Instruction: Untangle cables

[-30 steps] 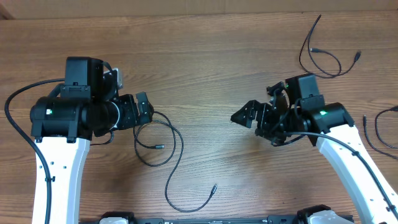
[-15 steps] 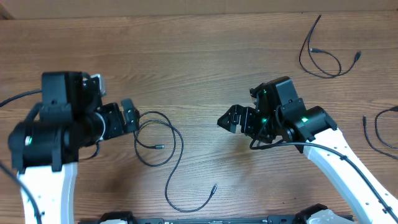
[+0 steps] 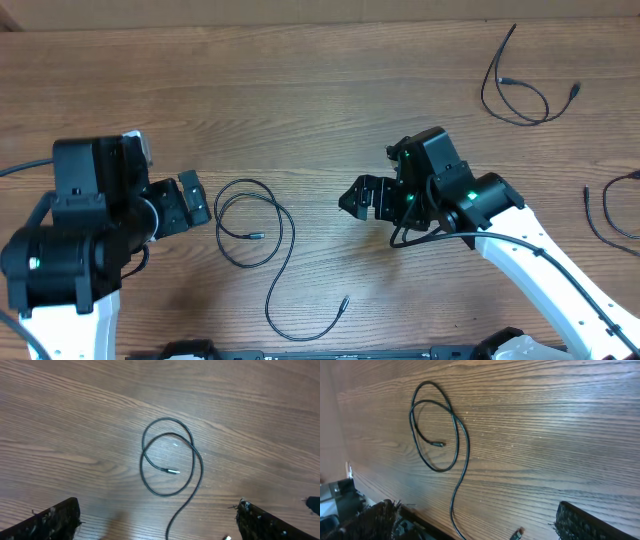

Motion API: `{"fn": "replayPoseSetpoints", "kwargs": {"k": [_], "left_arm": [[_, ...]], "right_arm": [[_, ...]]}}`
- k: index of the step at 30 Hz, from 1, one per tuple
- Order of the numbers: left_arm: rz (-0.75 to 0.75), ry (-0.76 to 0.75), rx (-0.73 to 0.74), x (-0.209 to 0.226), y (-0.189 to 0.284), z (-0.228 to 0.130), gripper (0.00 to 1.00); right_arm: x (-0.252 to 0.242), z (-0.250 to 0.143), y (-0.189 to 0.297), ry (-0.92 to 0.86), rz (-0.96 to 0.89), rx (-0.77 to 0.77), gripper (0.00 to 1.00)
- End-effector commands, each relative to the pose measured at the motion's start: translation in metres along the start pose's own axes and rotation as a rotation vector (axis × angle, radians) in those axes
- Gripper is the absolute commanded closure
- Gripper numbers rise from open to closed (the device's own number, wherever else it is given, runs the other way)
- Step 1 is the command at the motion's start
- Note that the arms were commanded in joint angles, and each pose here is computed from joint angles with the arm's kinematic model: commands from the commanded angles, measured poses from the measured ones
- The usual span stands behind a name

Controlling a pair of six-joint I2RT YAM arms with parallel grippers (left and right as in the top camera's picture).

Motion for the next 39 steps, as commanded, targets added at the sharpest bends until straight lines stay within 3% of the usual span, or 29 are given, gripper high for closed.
{"fn": "replayPoseSetpoints", "kwargs": {"k": [1, 10, 23, 39], "left_arm": [[-0.064, 0.011, 0.030, -0.009, -0.006, 0.007, 0.00], [-0.145, 0.031, 0.146, -0.020, -0.039, 0.019, 0.00], [-0.032, 0.427, 0.386, -0.025, -0.106, 0.024, 0.07], [0.197, 0.464, 0.561, -0.056, -0.206, 0.008, 0.09]], "right_arm": [[0.002, -0.002, -0.002, 0.012, -0.003, -0.002, 0.00], [0.002, -0.002, -0.002, 0.012, -0.003, -0.003, 0.00], [0.005, 0.000, -0.002, 0.019, 0.009, -0.015, 0.00], [0.005, 0.001, -0.002, 0.020, 0.011, -0.017, 0.00]]}}
Point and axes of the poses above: each gripper's point midway between its finger pads, its own y axis back along the fingers, its own x axis along the line the jaws close on, z = x × y, the point moved 6 cm from there along y, back along the fingers, and after that the axes turned 6 degrees about -y, right-handed, at the moved point
